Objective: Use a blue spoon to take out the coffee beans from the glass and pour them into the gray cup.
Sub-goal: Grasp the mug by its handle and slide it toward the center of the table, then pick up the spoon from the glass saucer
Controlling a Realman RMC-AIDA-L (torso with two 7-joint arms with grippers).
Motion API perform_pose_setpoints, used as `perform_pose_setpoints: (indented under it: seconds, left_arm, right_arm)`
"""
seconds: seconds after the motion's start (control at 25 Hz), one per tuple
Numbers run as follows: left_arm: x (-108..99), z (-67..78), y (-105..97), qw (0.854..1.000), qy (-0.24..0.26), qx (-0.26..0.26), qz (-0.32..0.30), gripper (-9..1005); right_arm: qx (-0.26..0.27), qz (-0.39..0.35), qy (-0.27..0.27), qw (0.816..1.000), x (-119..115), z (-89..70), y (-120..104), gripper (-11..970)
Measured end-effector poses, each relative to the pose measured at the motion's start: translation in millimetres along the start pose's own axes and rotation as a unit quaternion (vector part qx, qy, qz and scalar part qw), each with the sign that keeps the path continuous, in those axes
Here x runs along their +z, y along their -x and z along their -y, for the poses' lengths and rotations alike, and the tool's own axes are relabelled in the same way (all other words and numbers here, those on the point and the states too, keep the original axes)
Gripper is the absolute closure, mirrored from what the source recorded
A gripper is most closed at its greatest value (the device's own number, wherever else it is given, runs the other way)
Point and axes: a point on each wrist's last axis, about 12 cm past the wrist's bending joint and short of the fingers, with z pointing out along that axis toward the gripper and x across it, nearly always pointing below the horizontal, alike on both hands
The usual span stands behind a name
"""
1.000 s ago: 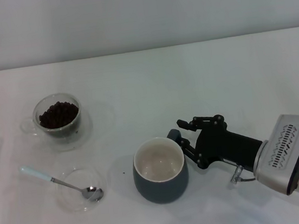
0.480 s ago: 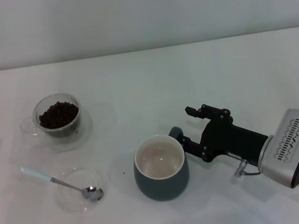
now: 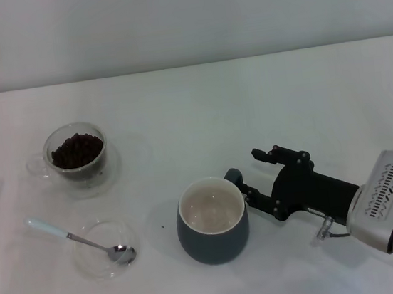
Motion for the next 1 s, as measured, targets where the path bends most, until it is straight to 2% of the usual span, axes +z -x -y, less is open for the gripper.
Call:
perform_pose_setpoints:
  seconds: [0.56, 0.8, 1.0]
  left_arm:
    - [0, 0.1, 0, 1.000, 0.000, 0.004, -0.001, 204]
    - [-1, -1.2, 0, 1.000, 0.002, 0.004, -0.001, 204]
    - [-2, -2.5, 0, 1.000, 0.005, 0.004, -0.001, 204]
  right_arm:
    - [0.017, 0.013, -0.012, 1.000, -17, -1.4, -7, 310]
    - [0.031, 0.016, -0.033, 0.999, -34, 0.0, -15, 310]
    - [0.047, 0.032, -0.069, 0.996, -59, 3.2, -23, 310]
